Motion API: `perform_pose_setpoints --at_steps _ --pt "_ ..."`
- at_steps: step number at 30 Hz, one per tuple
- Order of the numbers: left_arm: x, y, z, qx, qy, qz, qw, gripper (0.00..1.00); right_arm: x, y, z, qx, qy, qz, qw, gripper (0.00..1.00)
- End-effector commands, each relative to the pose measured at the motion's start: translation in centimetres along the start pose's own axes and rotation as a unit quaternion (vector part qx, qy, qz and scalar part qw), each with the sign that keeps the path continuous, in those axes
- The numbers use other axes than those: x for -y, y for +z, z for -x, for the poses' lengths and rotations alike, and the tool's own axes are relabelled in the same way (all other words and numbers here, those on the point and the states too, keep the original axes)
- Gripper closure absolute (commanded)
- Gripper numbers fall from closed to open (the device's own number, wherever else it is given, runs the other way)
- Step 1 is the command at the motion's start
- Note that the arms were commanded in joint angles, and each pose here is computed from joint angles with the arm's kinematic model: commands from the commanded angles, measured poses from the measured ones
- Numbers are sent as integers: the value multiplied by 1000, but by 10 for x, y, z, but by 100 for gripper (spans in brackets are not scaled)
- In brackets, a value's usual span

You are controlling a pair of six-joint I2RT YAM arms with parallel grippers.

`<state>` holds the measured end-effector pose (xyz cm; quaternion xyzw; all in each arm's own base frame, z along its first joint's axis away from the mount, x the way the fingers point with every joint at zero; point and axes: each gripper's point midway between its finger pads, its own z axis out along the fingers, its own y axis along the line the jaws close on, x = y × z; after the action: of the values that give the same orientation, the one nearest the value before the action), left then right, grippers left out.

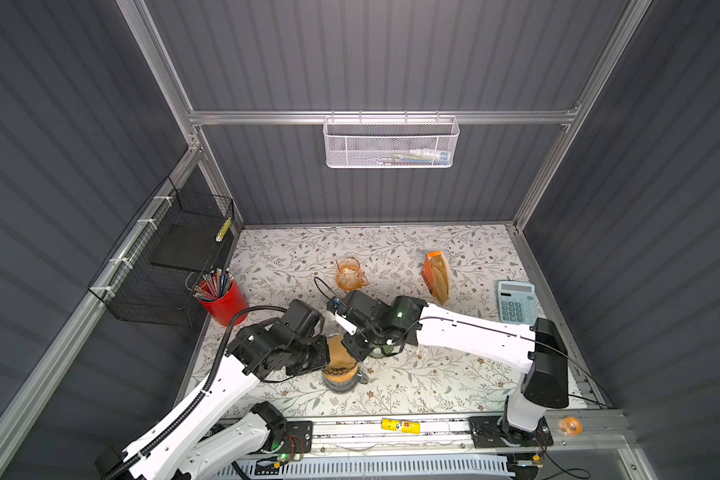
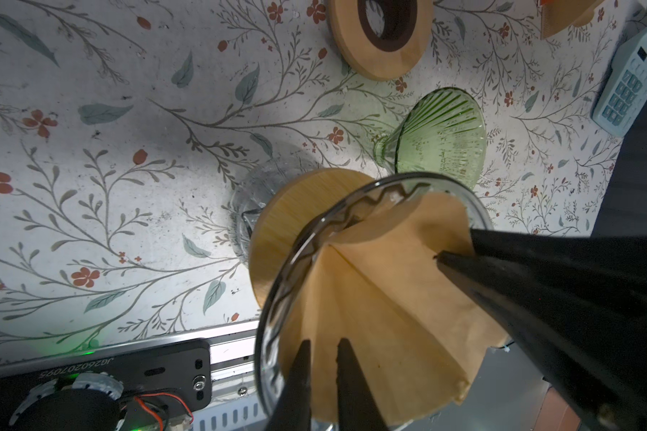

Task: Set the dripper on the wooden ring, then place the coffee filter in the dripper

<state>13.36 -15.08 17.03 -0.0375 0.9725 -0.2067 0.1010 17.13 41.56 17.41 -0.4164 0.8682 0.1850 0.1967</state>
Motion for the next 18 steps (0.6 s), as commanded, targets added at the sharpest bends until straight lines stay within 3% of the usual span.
perform_pose_setpoints --at_steps 1,11,18 --pt "1 -9 4 16 -4 0 1000 84 6 -8 -3 2 4 -13 1000 82" --pt "7 -18 9 34 -9 -13 999 82 4 -17 4 17 5 -7 1000 78" --pt "10 -23 11 40 -10 -20 999 75 3 -22 6 23 5 -6 1000 76"
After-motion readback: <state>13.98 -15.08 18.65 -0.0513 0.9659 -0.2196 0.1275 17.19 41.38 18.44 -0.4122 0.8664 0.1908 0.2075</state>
